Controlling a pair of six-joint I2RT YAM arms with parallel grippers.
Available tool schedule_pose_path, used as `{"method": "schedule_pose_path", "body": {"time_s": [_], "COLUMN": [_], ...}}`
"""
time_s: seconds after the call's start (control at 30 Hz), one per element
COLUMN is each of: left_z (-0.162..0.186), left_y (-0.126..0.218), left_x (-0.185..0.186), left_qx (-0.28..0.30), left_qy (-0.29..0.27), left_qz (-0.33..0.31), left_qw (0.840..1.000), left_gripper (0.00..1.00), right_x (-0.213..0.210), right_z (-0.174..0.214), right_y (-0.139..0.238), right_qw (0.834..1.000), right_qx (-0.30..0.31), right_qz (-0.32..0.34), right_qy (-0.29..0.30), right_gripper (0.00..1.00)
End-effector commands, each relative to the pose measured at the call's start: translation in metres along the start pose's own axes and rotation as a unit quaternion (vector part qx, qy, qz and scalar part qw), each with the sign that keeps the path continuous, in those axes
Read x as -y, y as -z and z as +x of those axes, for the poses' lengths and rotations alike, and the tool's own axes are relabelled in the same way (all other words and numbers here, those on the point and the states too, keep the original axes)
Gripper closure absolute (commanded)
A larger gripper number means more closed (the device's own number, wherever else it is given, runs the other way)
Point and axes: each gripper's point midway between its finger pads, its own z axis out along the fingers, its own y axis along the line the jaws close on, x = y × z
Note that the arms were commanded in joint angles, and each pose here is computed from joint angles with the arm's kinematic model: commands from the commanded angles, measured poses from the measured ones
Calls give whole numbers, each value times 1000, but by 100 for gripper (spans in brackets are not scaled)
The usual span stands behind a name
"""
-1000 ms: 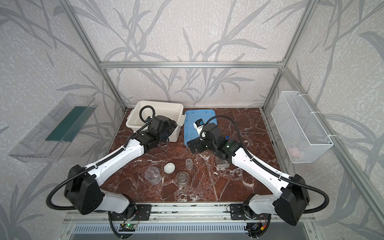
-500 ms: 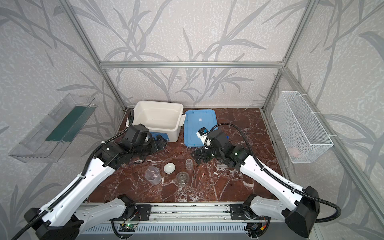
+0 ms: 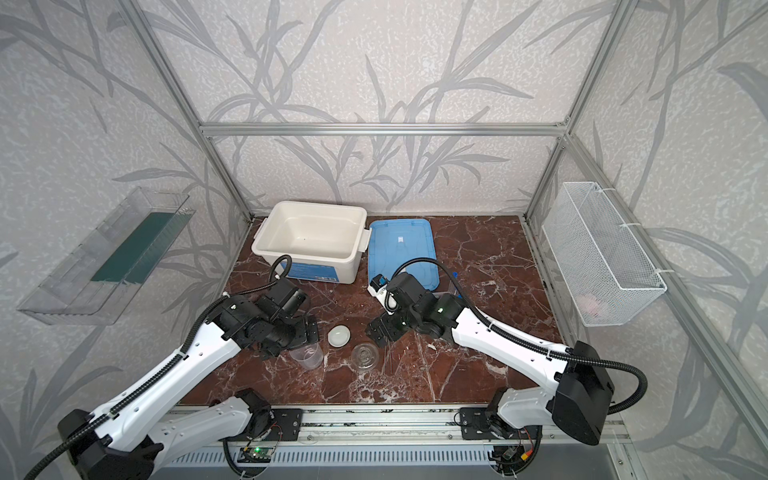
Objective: Organize the chemistry lab equipment
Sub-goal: 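Grasp the clear plastic beaker with the left gripper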
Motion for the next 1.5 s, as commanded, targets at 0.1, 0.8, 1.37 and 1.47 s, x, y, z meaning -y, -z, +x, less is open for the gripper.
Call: {"method": "schedule_pose_path", "body": {"time_s": [0.1,0.8,1.37,1.47], "left_z": [3,-3,-7,-10], "left_y": [-20,-56,-51,-41], "left_x": [-1,-15,-20,-20], "left_qx": [4,10,20,29], "left_qy": [9,-14,-25,-26], "left_qz": [-8,-73,-89,-86], "left_qw": [1000,997,996,996], "left_gripper": [1,14,29,29], "right_x": [0,4,2,2], "right_z": [-13,-13,-16,-17], "right_y": [5,-3,-4,-3], "right_qw": [1000,1000,1000,1000], "right_qx": [28,23,20,21], "right_qz": [8,17,16,14], "right_qy": [10,9,4,4], "right_gripper": [1,1,1,1]}}
